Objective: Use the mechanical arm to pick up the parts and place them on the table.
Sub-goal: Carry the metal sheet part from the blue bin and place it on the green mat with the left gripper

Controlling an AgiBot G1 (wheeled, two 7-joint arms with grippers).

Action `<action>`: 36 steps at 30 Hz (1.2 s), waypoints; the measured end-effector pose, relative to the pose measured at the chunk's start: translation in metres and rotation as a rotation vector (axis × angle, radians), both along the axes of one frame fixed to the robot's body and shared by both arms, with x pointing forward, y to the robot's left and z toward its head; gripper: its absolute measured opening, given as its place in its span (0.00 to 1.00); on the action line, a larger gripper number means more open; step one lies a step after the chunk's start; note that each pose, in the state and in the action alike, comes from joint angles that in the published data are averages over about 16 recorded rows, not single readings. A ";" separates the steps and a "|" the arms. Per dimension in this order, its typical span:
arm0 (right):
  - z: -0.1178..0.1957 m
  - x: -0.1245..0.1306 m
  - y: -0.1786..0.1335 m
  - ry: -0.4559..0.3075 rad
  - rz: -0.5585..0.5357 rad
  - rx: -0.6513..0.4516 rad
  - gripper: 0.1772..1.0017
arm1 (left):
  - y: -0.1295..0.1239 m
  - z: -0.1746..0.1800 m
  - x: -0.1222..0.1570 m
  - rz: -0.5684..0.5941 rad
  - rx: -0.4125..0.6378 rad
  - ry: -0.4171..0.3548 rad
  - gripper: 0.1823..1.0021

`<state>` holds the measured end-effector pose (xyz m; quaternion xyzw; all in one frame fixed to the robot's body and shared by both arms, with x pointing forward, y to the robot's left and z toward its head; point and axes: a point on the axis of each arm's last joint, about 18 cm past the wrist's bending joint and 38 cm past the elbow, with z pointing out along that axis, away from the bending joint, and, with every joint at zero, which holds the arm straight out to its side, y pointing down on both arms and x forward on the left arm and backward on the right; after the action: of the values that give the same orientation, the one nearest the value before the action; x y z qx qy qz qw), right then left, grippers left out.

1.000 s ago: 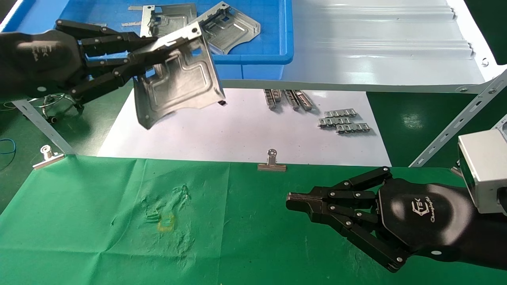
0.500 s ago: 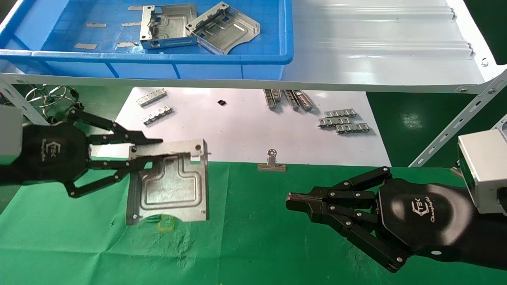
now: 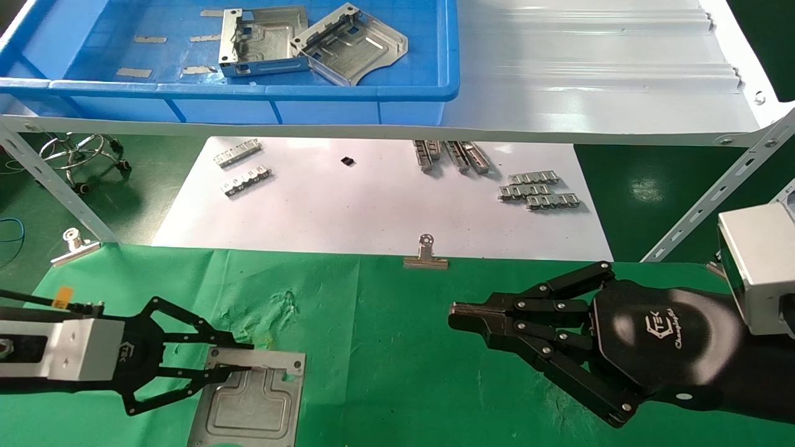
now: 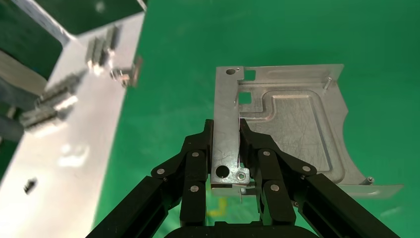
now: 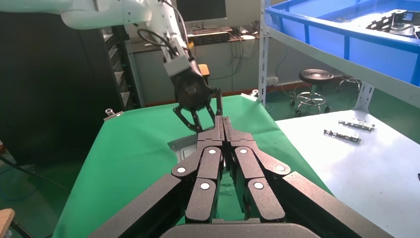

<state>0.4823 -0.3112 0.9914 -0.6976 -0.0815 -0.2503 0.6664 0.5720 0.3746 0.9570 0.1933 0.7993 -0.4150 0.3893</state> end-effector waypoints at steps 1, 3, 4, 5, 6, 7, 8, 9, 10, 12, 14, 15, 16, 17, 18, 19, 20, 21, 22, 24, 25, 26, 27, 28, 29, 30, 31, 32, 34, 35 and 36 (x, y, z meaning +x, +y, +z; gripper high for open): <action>0.000 0.000 0.000 0.000 0.000 0.000 0.02 | 0.001 -0.004 0.003 0.006 0.004 0.005 0.12; 0.000 0.000 0.000 0.000 0.000 0.000 0.02 | 0.003 -0.011 0.009 0.020 0.011 0.013 0.12; 0.000 0.000 0.000 0.000 0.000 0.000 0.02 | 0.004 -0.013 0.011 0.026 0.014 0.016 0.12; 0.000 0.000 0.000 0.000 0.000 0.000 0.02 | 0.005 -0.016 0.014 0.033 0.017 0.017 0.12; 0.000 0.000 0.000 0.000 0.000 0.000 0.02 | 0.006 -0.018 0.017 0.040 0.019 0.018 0.12; 0.000 0.000 0.000 0.000 0.000 0.000 0.02 | 0.007 -0.020 0.020 0.047 0.020 0.019 0.12; 0.000 0.000 0.000 0.000 0.000 0.000 0.02 | 0.008 -0.022 0.023 0.054 0.021 0.019 0.12; 0.000 0.000 0.000 0.000 0.000 0.000 0.02 | 0.008 -0.024 0.026 0.061 0.022 0.018 0.12; 0.000 0.000 0.000 0.000 0.000 0.000 0.02 | 0.008 -0.025 0.028 0.067 0.022 0.018 0.12; 0.000 0.000 0.000 0.000 0.000 0.000 0.02 | 0.009 -0.027 0.033 0.078 0.024 0.016 0.12; 0.000 0.000 0.000 0.000 0.000 0.000 0.02 | 0.010 -0.029 0.037 0.089 0.027 0.012 0.12; 0.000 0.000 0.000 0.000 0.000 0.000 0.02 | 0.010 -0.030 0.040 0.094 0.029 0.009 0.12; 0.000 0.000 0.000 0.000 0.000 0.000 0.02 | 0.010 -0.031 0.042 0.099 0.030 0.006 0.12; 0.000 0.000 0.000 0.000 0.000 0.000 0.02 | 0.011 -0.032 0.044 0.104 0.032 0.003 0.12; 0.000 0.000 0.000 0.000 0.000 0.000 0.02 | 0.011 -0.032 0.046 0.109 0.034 0.000 0.12; 0.000 0.000 0.000 0.000 0.000 0.000 0.02 | 0.011 -0.033 0.047 0.113 0.036 -0.003 0.12; 0.000 0.000 0.000 0.000 0.000 0.000 0.02 | 0.011 -0.033 0.049 0.117 0.037 -0.006 0.12; 0.000 0.000 0.000 0.000 0.000 0.000 0.02 | 0.011 -0.033 0.051 0.120 0.039 -0.009 0.12; 0.000 0.000 0.000 0.000 0.000 0.000 0.02 | 0.011 -0.034 0.052 0.123 0.041 -0.012 0.12; 0.000 0.000 0.000 0.000 0.000 0.000 0.02 | 0.011 -0.034 0.055 0.128 0.046 -0.018 0.12; 0.000 0.000 0.000 0.000 0.000 0.000 0.02 | 0.011 -0.034 0.056 0.130 0.048 -0.020 0.12; 0.000 0.000 0.000 0.000 0.000 0.000 0.02 | 0.011 -0.035 0.057 0.131 0.051 -0.023 0.12; 0.000 0.000 0.000 0.000 0.000 0.000 0.02 | 0.011 -0.035 0.058 0.132 0.054 -0.026 0.12; 0.000 0.000 0.000 0.000 0.000 0.000 0.02 | 0.010 -0.035 0.059 0.133 0.057 -0.029 0.12; 0.000 0.000 0.000 0.000 0.000 0.000 0.02 | 0.010 -0.035 0.059 0.134 0.060 -0.031 0.12; 0.000 0.000 0.000 0.000 0.000 0.000 0.02 | 0.010 -0.035 0.060 0.134 0.062 -0.033 0.12; 0.000 0.000 0.000 0.000 0.000 0.000 0.02 | 0.010 -0.036 0.061 0.134 0.064 -0.035 0.12; 0.000 0.000 0.000 0.000 0.000 0.000 0.02 | 0.009 -0.036 0.061 0.134 0.066 -0.037 0.12; 0.000 0.000 0.000 0.000 0.000 0.000 0.02 | 0.009 -0.036 0.063 0.135 0.070 -0.040 0.12; 0.000 0.000 0.000 0.000 0.000 0.000 0.02 | 0.009 -0.036 0.063 0.135 0.072 -0.041 0.13; 0.000 0.000 0.000 0.000 0.000 0.000 0.02 | 0.008 -0.037 0.063 0.135 0.073 -0.042 0.13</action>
<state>0.4823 -0.3112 0.9914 -0.6976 -0.0815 -0.2503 0.6664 0.6354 0.3829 0.9205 0.1618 0.8167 -0.3543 0.4258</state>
